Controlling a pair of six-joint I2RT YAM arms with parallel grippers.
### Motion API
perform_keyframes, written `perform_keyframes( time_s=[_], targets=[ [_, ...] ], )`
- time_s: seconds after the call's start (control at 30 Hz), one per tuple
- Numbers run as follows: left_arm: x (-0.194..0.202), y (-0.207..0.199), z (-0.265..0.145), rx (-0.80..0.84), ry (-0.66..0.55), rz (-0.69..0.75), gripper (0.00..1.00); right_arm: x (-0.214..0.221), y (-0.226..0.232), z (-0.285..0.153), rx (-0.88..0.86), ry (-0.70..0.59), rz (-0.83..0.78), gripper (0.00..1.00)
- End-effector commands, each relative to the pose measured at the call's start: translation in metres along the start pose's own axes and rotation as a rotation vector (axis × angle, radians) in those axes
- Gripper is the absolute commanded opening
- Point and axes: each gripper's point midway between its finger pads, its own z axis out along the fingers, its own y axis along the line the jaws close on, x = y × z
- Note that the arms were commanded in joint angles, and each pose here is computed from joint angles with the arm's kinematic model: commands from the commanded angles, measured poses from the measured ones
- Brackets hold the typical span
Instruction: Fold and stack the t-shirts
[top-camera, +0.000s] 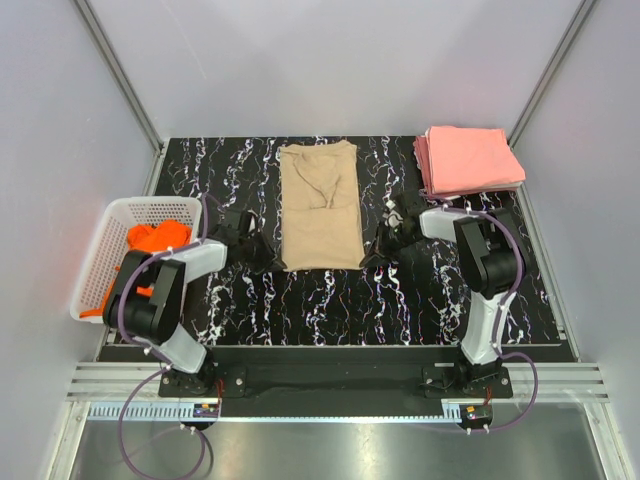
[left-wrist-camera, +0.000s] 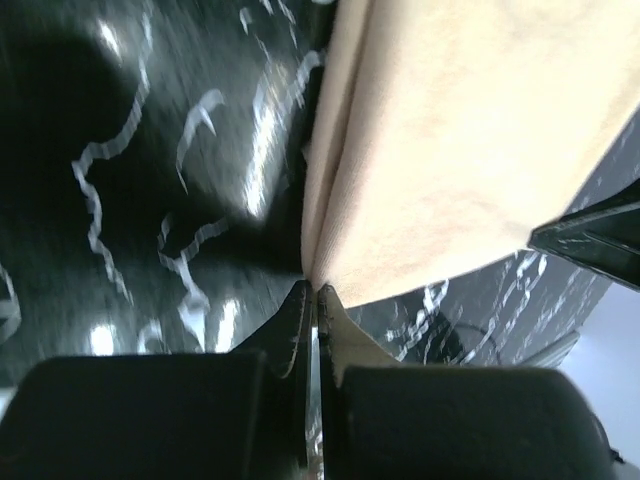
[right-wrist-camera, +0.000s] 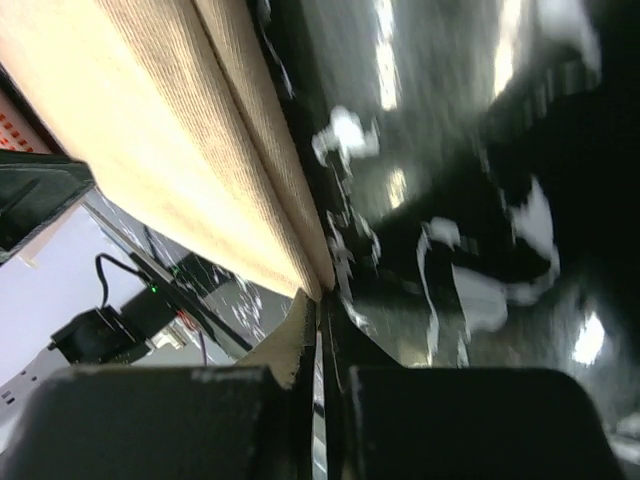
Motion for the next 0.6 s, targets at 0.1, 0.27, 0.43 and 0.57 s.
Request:
perform_keyframes(
  time_s=[0.1,0.27,0.43,0.57],
  targets=[
    [0.016,-0.016,-0.039,0.028,-0.028,0.064,0.00,0.034,0.017,-0.034,-0.016,-0.038,-0.007,0.00],
    [0.041,-0.022,-0.075,0.004,-0.067,0.140,0.00,0.068,0.034,-0.067,-0.034,-0.081,-0.027,0.00],
    [0.067,-0.032,-0.120,0.005,-0.114,0.223,0.00,0.109,0.047,-0.094,-0.030,-0.107,-0.052,0.00],
    [0.080,-0.044,-0.155,0.055,-0.144,0.227,0.00,0.142,0.059,-0.118,-0.013,-0.130,-0.047,0.00]
  ],
)
